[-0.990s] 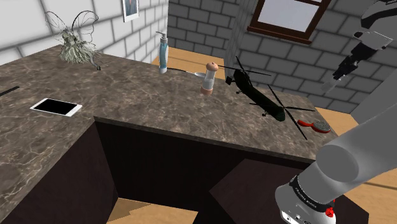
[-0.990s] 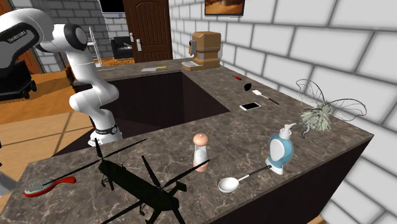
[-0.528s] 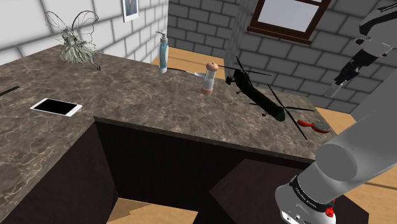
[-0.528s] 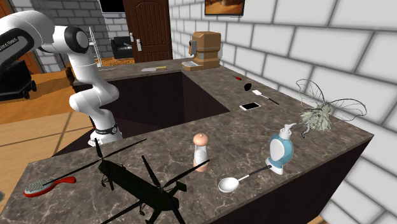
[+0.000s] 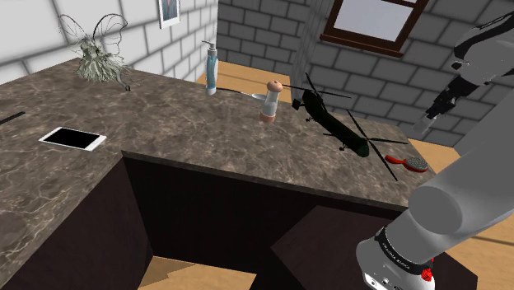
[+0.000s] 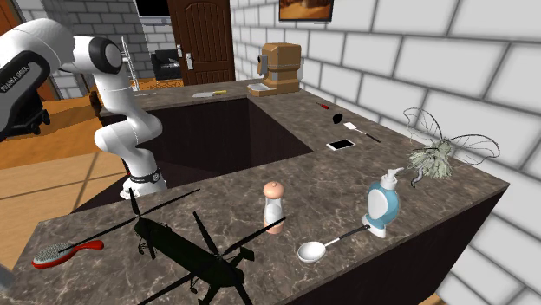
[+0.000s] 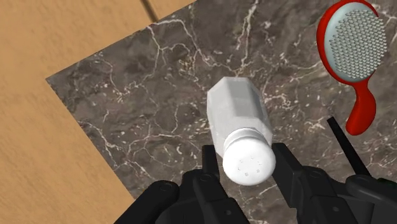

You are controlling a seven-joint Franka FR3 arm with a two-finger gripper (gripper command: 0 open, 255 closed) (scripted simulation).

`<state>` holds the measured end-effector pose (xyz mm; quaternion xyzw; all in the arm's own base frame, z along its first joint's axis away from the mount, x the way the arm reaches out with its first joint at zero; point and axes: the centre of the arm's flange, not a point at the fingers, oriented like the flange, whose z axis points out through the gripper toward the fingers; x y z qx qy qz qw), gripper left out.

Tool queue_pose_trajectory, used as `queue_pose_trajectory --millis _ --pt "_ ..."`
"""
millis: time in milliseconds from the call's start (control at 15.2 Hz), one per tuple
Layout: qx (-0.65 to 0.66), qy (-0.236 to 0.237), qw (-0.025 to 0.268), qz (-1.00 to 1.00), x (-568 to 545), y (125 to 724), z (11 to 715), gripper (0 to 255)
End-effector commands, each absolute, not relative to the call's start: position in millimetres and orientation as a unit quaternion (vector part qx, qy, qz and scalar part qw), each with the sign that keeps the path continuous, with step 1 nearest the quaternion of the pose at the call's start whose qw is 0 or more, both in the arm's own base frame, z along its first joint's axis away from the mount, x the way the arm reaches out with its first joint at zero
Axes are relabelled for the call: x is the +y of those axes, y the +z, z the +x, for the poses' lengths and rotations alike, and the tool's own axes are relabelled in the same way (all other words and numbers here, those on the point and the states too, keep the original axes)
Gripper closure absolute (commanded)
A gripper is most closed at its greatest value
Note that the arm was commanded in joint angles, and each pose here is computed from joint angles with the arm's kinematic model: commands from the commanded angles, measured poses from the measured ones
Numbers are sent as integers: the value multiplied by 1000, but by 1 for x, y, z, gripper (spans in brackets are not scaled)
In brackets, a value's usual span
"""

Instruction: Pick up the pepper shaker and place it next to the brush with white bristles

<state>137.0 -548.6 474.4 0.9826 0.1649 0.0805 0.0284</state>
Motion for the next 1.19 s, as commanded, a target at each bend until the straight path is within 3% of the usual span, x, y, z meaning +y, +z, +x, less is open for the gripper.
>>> queue_pose_trajectory --millis 0,1122 --pt "165 81 29 983 -549 464 137 255" --pt "165 81 29 983 -549 374 137 255"
